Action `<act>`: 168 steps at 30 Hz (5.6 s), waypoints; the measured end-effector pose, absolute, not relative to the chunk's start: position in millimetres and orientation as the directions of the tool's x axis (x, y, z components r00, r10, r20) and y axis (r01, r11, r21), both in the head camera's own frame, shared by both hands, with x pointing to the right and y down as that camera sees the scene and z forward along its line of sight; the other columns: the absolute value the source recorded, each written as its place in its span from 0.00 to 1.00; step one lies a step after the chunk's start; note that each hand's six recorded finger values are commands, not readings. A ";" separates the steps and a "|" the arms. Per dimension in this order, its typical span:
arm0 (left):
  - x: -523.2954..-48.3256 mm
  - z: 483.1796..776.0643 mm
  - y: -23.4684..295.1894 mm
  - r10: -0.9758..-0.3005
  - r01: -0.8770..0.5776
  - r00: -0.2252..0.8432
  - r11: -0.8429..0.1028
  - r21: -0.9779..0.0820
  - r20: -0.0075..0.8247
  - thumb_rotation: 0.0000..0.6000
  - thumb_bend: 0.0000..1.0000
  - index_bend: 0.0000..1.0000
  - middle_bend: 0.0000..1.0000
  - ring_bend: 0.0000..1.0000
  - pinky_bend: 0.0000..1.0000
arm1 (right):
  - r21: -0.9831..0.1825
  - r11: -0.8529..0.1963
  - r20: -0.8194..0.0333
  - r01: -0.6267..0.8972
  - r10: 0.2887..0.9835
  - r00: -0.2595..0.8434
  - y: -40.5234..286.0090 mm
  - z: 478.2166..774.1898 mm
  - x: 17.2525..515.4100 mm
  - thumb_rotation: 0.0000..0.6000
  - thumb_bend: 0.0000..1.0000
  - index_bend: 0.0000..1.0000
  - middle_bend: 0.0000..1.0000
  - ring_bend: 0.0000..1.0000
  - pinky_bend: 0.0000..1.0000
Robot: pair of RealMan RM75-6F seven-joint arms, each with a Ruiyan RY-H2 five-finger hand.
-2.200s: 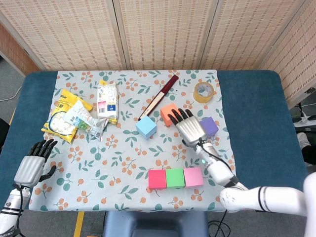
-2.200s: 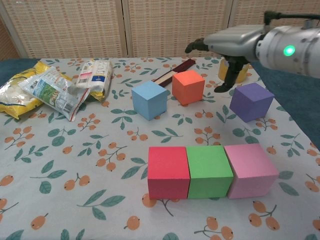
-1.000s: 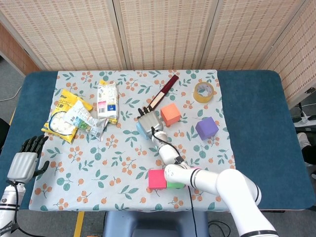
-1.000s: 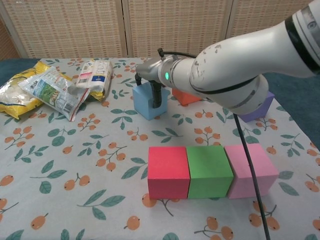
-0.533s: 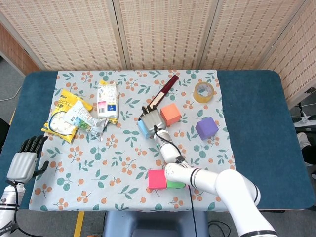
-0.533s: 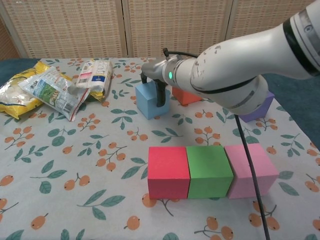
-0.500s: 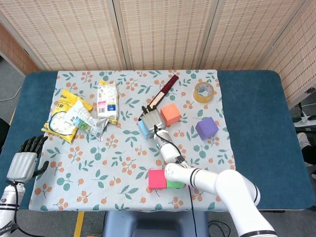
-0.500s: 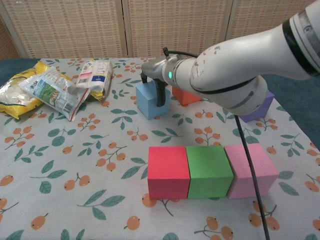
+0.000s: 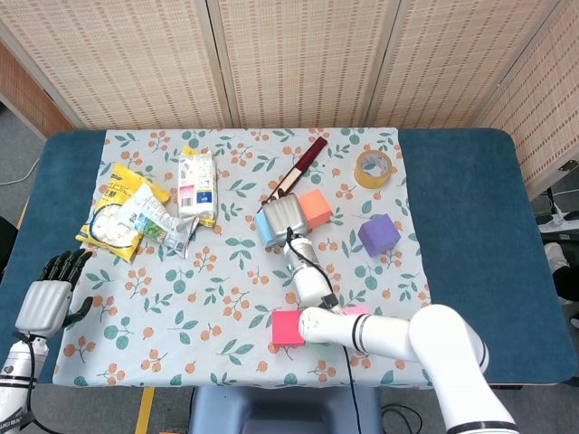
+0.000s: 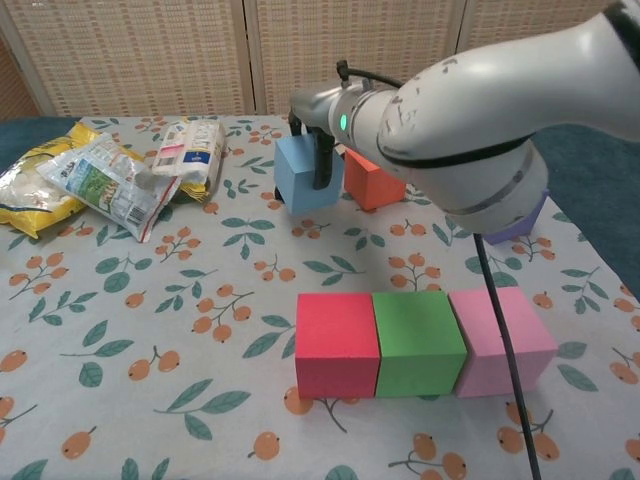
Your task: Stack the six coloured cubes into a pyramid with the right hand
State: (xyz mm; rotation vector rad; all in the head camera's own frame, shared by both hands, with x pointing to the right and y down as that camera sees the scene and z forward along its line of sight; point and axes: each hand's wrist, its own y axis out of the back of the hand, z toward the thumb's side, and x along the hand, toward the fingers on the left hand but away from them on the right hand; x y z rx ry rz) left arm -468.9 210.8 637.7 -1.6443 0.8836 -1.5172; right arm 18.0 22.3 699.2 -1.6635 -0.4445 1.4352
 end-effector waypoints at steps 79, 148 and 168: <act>-461.4 639.0 216.9 -0.850 -0.005 0.087 -0.521 -0.853 0.519 1.00 0.41 0.00 0.05 0.01 0.10 | -0.528 -0.819 -0.848 -0.227 0.492 0.198 166.8 572.5 92.4 1.00 0.22 0.93 0.34 0.15 0.37; -461.1 638.5 217.1 -0.848 -0.004 0.091 -0.525 -0.851 0.522 1.00 0.41 0.00 0.05 0.01 0.10 | -0.470 -0.842 -0.881 -0.264 0.429 0.201 179.0 580.1 94.4 1.00 0.19 0.00 0.06 0.00 0.36; -459.1 640.0 218.2 -0.848 0.007 0.089 -0.524 -0.852 0.522 1.00 0.41 0.00 0.05 0.01 0.10 | -0.581 -0.788 -0.792 -0.204 0.489 0.364 147.5 568.6 136.6 1.00 0.14 0.09 0.03 0.00 0.30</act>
